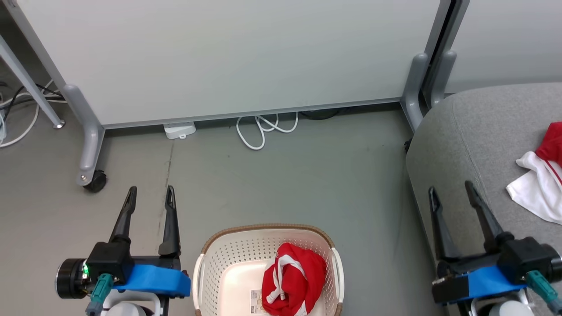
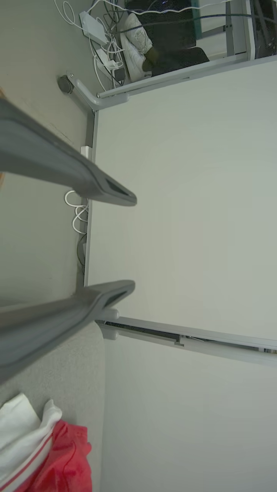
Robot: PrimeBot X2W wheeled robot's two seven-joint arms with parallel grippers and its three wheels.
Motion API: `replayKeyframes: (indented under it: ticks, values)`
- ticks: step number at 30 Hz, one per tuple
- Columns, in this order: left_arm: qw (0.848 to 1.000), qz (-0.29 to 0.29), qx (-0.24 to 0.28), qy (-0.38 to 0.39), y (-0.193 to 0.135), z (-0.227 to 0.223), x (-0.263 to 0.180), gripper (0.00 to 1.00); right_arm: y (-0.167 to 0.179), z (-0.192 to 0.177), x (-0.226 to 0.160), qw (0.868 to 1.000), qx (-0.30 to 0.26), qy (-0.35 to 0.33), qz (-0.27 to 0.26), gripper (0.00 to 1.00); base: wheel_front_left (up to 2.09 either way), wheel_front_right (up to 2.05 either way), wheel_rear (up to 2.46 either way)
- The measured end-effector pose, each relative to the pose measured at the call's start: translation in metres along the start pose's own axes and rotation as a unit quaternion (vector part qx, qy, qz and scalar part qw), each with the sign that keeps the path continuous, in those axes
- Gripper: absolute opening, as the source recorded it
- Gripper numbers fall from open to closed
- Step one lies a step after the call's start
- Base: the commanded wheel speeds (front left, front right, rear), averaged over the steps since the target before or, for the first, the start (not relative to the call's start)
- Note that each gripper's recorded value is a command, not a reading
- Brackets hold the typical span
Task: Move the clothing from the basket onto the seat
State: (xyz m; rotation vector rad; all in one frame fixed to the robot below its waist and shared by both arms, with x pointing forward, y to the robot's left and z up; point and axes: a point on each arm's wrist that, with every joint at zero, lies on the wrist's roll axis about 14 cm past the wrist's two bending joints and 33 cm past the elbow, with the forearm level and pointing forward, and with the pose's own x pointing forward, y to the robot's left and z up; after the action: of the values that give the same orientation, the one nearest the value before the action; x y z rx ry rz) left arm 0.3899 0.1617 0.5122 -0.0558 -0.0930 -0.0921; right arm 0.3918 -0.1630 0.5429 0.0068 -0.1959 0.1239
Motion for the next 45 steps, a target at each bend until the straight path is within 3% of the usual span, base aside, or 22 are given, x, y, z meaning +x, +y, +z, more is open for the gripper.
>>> replayKeyframes:
  ticks: [14,30,45]
  values:
    - [1.000,0.006,-0.003,0.017,0.003,-0.011,-0.009,1.00,0.004,-0.032,-0.019,0.998,0.020,0.052,-0.001,1.00,0.00,0.00,0.00]
    - [1.000,-0.001,-0.003,0.028,0.001,-0.018,-0.005,1.00,0.007,-0.039,-0.017,0.998,0.025,0.061,0.002,1.00,0.00,0.00,0.00]
    - [0.989,-0.116,-0.011,0.089,-0.066,-0.064,0.042,1.00,-0.013,-0.037,0.013,0.999,0.021,0.045,-0.020,1.00,0.00,0.00,0.00]
